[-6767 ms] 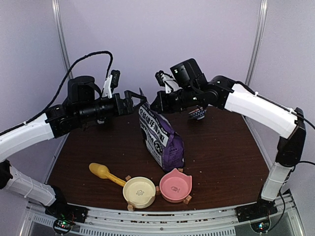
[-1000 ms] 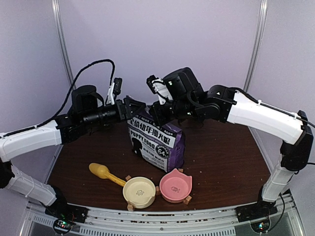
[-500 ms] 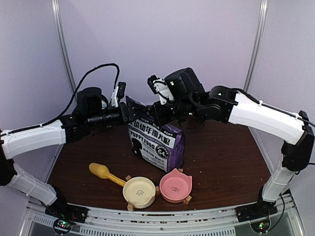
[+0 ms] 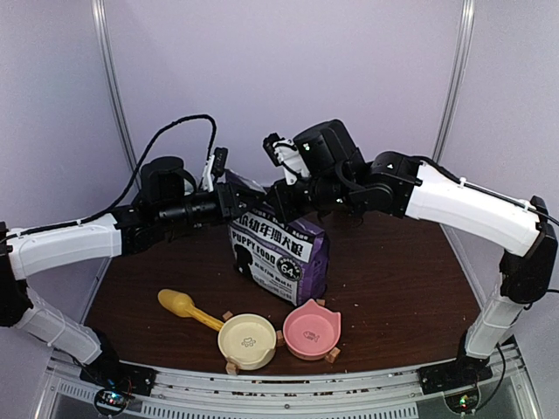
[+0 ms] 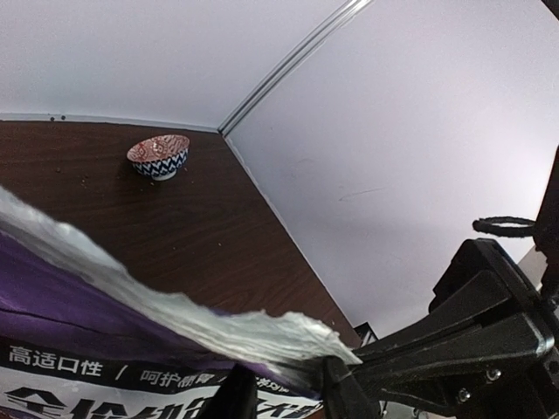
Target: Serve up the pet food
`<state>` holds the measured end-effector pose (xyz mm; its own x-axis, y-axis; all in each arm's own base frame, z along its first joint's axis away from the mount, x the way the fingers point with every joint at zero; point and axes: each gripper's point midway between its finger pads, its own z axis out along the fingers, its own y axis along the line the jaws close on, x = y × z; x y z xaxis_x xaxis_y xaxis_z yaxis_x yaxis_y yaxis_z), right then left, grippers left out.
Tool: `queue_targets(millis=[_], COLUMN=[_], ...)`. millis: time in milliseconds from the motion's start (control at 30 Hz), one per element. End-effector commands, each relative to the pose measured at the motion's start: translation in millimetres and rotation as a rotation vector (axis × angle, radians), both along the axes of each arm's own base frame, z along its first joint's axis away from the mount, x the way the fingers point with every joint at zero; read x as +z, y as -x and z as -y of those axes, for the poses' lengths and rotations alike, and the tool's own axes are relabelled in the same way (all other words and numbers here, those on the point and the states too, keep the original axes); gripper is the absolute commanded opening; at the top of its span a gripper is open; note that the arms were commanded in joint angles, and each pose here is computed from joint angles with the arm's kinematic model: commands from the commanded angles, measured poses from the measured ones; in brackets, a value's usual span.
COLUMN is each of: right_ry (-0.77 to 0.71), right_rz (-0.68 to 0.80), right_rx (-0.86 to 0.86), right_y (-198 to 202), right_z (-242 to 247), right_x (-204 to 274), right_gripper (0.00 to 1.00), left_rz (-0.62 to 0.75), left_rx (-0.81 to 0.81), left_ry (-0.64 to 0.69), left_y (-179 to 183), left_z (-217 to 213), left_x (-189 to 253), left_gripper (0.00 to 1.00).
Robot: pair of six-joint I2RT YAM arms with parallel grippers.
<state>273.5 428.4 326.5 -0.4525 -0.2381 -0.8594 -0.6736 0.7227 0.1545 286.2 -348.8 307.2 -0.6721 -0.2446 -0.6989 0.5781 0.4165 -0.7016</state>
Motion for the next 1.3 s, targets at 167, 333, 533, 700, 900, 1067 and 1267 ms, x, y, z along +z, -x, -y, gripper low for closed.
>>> queue_targets(millis=[167,333,533,700,900,1067,1267], right_ry=[-0.041,0.012,0.095,0.161,0.206,0.210,0.208], right_rz=[0.057,0.073,0.147,0.203,0.220,0.231,0.244], right_rx=[0.165,0.184,0.035,-0.087,-0.136,-0.162,-0.203], right_y=[26.4,27.2,5.2,-11.3,-18.1,-21.3,-25.9], right_z=[-7.1,-5.1,12.1,25.0,27.6,28.3,31.9], right_x=[32.1,26.3,22.6,21.3,13.2,10.7,12.0], right_gripper=[0.00,0.00,0.00,0.00,0.00,0.00,0.00], left_rz=[0.073,0.070,0.047,0.020,0.008,0.007,0.001], left_rx=[-0.052,-0.054,-0.013,0.043,0.077,0.090,0.097], left_ry=[0.027,0.022,-0.004,-0.043,-0.080,-0.085,-0.093], left_y=[1.1,-0.2,-5.2,-10.2,-12.0,-13.2,-13.9], left_z=[9.2,10.6,6.3,-1.8,-7.9,-10.1,-11.2], left_x=[7.3,3.9,-2.1,-8.4,-12.6,-13.0,-16.0], left_gripper=[0.07,0.00,0.00,0.00,0.00,0.00,0.00])
